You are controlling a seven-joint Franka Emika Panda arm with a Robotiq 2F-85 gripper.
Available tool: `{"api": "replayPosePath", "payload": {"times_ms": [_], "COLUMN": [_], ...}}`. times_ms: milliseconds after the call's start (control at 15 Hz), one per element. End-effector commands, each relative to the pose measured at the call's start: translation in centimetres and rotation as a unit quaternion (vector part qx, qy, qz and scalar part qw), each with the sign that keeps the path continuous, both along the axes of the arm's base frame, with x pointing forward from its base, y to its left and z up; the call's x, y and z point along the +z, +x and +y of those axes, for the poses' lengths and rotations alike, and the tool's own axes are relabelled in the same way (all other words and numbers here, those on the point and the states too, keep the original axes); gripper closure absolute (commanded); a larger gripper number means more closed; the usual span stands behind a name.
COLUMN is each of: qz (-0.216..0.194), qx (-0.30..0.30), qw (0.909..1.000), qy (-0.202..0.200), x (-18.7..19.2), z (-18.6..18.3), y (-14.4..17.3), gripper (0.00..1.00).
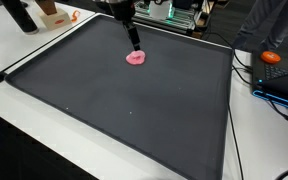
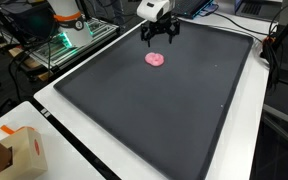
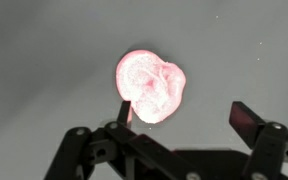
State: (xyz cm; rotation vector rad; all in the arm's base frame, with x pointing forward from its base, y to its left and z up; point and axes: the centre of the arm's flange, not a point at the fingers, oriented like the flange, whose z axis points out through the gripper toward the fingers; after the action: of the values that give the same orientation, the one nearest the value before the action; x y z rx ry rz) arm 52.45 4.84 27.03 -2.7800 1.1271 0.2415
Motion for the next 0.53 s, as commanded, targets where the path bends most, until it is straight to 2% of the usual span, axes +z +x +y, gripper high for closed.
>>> {"api": "replayPosePath", "payload": {"times_ms": [0,467], "qz": [0.014,0.023], "qx": [0.009,0.037], "qw": [0.9999,0.999], "qy": [0.0,-0.008], "x": [-2.6,-6.0], "z": [0.6,1.5], "y": [-1.3,-3.4], "gripper": [0.0,0.0]}}
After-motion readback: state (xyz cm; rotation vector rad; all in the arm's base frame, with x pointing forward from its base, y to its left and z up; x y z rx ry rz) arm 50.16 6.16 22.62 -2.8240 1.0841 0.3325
